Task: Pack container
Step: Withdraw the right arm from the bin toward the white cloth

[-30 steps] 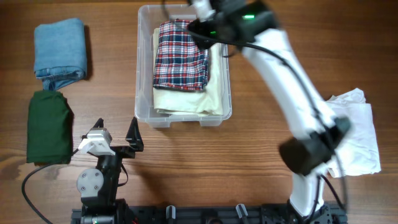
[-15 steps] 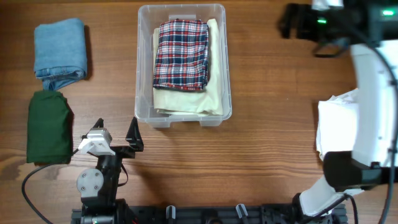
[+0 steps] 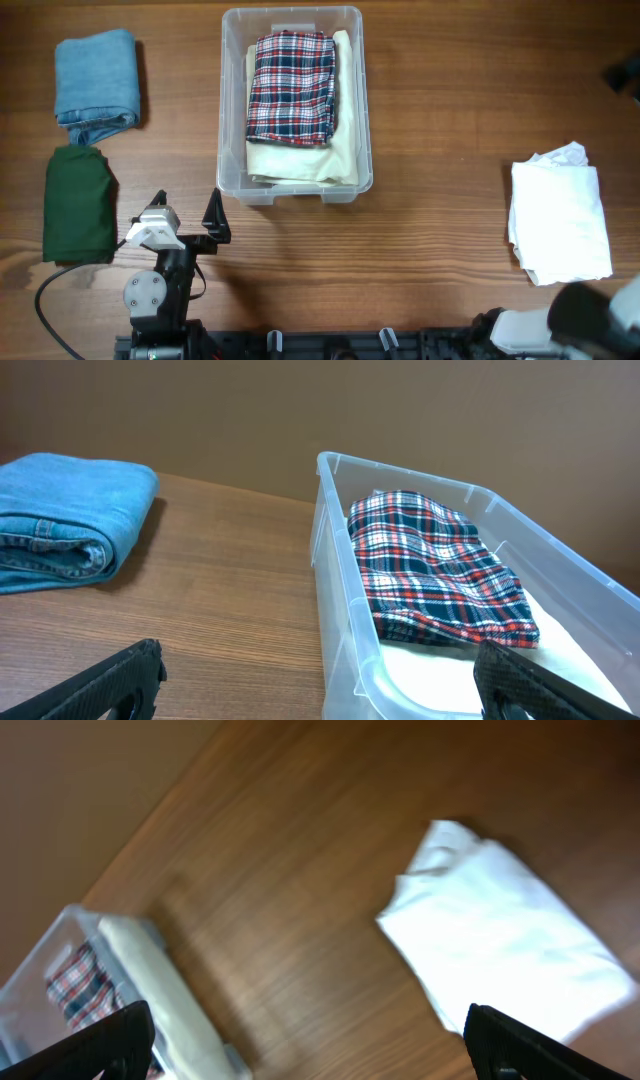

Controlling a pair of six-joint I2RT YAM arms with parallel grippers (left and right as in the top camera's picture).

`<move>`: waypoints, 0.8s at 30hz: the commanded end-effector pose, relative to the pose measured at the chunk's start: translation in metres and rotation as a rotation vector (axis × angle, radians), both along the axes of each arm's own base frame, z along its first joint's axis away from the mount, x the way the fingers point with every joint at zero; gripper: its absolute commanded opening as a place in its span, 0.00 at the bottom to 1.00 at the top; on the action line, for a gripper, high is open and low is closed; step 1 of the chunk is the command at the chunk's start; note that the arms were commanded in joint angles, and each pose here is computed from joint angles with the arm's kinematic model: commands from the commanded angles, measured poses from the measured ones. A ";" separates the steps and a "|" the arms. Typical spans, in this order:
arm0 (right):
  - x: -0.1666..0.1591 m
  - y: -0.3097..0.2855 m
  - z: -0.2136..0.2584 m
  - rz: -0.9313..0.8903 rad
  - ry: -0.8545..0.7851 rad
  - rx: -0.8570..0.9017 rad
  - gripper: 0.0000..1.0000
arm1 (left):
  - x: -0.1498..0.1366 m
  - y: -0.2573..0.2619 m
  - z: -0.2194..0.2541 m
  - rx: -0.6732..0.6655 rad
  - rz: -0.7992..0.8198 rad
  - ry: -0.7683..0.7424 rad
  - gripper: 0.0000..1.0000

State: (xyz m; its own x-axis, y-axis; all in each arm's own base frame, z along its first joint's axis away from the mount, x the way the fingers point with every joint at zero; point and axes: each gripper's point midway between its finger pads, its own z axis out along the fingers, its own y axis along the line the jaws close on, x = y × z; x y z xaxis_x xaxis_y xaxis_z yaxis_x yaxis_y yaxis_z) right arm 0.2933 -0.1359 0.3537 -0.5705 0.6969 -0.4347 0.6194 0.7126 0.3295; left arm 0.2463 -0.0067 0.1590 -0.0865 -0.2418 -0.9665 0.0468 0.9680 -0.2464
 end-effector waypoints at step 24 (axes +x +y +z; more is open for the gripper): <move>-0.135 0.002 -0.225 -0.511 0.056 0.301 1.00 | 0.000 0.002 -0.004 0.008 0.010 0.008 1.00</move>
